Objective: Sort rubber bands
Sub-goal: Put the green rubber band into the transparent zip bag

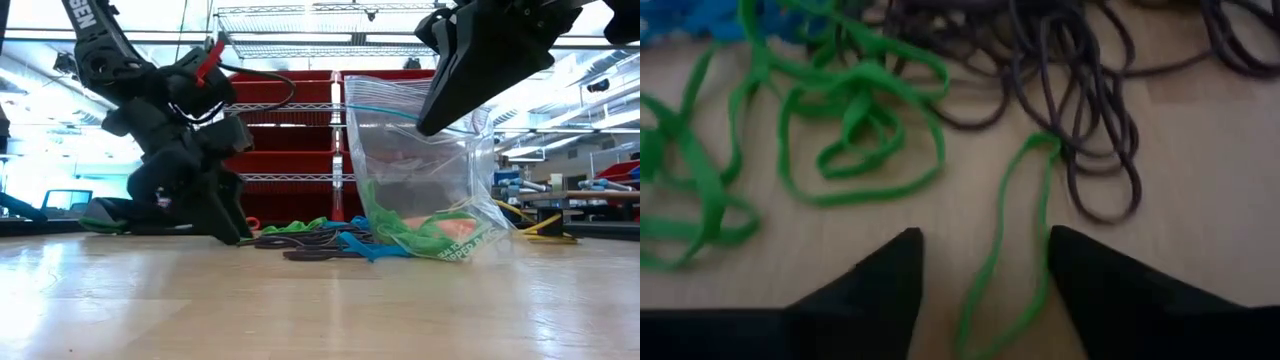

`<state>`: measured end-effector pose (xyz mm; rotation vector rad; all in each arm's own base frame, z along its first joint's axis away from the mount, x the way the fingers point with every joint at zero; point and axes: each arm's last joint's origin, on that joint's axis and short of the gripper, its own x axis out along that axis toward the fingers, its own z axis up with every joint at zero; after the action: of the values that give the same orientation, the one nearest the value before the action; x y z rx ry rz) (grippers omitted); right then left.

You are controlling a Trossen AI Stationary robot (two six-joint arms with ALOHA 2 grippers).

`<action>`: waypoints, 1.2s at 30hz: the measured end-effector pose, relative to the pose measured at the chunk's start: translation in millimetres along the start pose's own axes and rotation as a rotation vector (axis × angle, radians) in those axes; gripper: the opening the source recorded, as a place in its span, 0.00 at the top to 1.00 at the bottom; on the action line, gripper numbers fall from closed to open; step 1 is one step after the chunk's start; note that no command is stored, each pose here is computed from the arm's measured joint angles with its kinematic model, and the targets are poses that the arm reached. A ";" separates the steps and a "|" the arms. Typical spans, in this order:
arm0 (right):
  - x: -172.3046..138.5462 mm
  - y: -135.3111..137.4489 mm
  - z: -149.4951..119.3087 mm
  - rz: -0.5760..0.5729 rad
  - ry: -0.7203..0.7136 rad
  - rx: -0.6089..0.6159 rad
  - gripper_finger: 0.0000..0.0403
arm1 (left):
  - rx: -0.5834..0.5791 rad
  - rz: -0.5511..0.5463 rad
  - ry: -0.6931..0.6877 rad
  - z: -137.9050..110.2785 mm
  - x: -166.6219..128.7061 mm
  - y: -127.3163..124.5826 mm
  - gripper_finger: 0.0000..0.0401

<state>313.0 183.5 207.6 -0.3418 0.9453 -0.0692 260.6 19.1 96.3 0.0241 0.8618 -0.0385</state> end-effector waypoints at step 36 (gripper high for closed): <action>0.9 -0.1 3.2 0.014 -0.025 -0.008 1.00 | 0.156 -0.321 -0.643 149.7 -105.9 -44.0 1.00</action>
<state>316.1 184.1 208.7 -0.3430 0.9231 -0.0485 303.3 -27.8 273.9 0.0180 0.2111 -0.3939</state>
